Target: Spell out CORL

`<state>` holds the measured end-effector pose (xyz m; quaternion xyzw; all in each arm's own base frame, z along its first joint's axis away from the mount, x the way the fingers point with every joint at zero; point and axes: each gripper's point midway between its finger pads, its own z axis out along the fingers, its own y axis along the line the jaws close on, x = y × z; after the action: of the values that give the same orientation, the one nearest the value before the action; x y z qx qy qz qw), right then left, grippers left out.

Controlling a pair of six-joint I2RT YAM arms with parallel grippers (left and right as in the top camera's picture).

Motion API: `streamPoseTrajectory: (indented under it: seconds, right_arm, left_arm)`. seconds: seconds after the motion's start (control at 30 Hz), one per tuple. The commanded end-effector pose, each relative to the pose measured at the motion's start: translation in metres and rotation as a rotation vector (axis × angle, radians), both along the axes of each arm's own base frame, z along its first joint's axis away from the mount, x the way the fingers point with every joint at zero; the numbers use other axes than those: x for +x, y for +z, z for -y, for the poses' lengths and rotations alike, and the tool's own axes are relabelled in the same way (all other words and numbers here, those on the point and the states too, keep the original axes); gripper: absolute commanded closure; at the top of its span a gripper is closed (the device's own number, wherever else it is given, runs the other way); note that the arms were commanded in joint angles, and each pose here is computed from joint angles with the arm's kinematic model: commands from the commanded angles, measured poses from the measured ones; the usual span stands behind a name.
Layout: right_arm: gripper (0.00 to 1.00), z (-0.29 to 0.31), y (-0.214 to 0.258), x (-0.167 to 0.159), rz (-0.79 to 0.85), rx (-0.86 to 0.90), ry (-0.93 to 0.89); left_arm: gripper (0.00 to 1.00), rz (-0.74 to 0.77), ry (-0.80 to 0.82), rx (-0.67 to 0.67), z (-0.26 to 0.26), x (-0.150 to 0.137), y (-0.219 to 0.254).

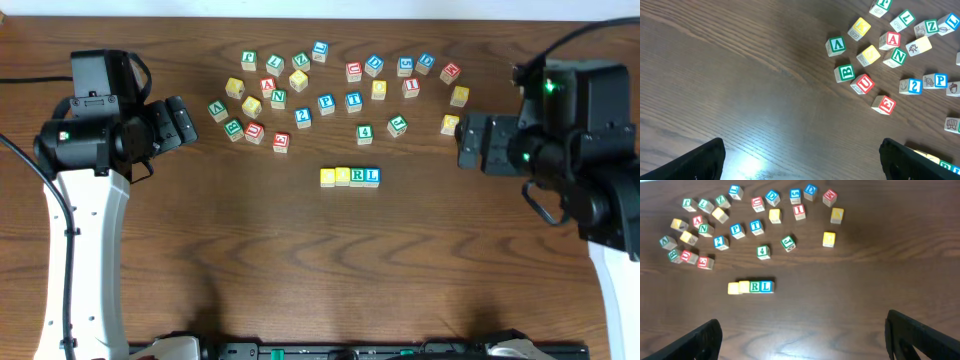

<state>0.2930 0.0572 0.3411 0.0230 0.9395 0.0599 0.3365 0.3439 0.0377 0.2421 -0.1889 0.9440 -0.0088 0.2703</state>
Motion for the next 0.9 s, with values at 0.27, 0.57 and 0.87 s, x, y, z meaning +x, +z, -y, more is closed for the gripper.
streamPoseTrajectory:
  seconds: [0.27,0.57,0.87]
  right_arm:
    - [0.01,0.003,0.021,0.012,0.118,0.018,-0.021]
    - [0.01,0.038,-0.003,0.009,0.535,0.066,-0.101]
    - [0.01,0.058,-0.116,-0.042,0.862,0.076,-0.165]
  left_arm:
    - [0.03,0.008,-0.001,0.016,-0.004,0.002,0.004]
    - [0.03,0.008,-0.001,0.016,-0.004,0.002,0.004]
    - [0.03,0.008,-0.001,0.016,-0.004,0.002,0.004]
